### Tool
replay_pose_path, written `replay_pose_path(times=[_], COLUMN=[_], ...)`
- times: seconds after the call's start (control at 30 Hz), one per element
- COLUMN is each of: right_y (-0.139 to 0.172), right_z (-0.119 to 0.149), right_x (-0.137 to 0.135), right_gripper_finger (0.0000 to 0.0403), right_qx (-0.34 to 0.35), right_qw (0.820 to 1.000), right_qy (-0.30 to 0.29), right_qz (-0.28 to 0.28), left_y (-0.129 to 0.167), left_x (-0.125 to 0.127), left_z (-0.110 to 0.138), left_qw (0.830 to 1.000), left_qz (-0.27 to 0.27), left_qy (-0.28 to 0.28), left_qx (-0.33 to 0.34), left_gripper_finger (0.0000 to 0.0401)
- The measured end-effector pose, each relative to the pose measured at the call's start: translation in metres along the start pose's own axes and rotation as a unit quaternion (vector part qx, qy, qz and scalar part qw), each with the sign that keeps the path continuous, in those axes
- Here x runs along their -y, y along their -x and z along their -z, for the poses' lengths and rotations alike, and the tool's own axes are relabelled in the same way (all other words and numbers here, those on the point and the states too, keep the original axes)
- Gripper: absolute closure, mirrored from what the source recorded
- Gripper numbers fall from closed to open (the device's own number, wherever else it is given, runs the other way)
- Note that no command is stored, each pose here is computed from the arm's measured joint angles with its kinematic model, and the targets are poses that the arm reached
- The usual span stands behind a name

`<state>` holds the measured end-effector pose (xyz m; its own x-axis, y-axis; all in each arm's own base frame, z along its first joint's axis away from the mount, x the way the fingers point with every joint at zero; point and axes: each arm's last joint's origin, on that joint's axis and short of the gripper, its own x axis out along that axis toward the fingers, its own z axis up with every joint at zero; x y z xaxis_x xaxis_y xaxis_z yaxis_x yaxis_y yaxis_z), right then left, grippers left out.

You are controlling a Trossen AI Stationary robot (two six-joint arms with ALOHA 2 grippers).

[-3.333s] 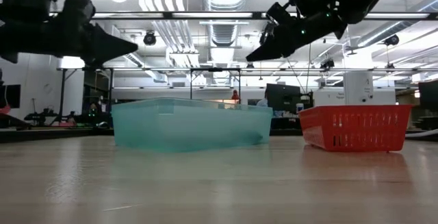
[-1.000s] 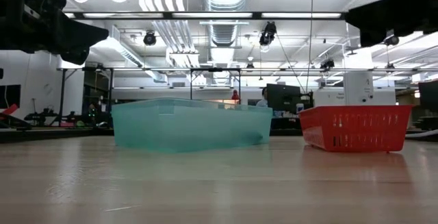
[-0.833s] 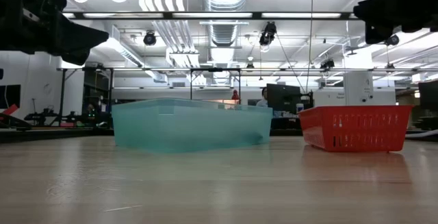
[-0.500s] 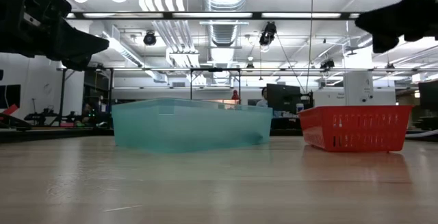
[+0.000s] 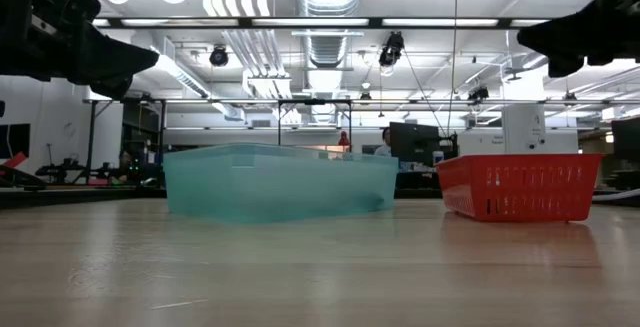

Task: Pick and place items into bin
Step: Return to Home Position

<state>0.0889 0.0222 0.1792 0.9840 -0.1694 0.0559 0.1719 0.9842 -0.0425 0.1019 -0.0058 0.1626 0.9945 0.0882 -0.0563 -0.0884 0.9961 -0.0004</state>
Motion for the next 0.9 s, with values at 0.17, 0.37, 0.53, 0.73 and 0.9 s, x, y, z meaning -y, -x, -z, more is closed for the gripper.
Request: replay_pose_path(times=[0.17,0.37,0.53,0.73,0.9], right_y=[-0.002,-0.004,-0.007,-0.008,-0.008], right_z=[0.004,-0.007,-0.002,0.004,0.007], right_x=[0.000,0.007,0.014,0.016,0.015], right_gripper_finger=[0.0372,0.0372,0.0372,0.0372,0.0372], right_qx=[0.016,0.057,0.025,-0.002,-0.019], right_qw=[1.000,0.998,0.999,1.000,1.000], right_qy=[0.005,0.019,0.013,-0.016,-0.018], right_qz=[-0.008,-0.014,0.015,0.012,0.014], left_y=[0.000,0.000,0.000,0.001,0.001], left_x=[0.000,0.000,0.000,0.000,0.000], left_z=[0.000,0.000,0.000,-0.001,-0.001], left_qw=[1.000,1.000,1.000,1.000,1.000], left_qz=[-0.001,-0.001,-0.001,0.000,0.007], left_qy=[0.000,0.000,0.000,0.005,0.006], left_qx=[0.001,0.000,0.000,0.006,0.010], left_gripper_finger=[0.0401,0.0401,0.0401,0.0401,0.0401])
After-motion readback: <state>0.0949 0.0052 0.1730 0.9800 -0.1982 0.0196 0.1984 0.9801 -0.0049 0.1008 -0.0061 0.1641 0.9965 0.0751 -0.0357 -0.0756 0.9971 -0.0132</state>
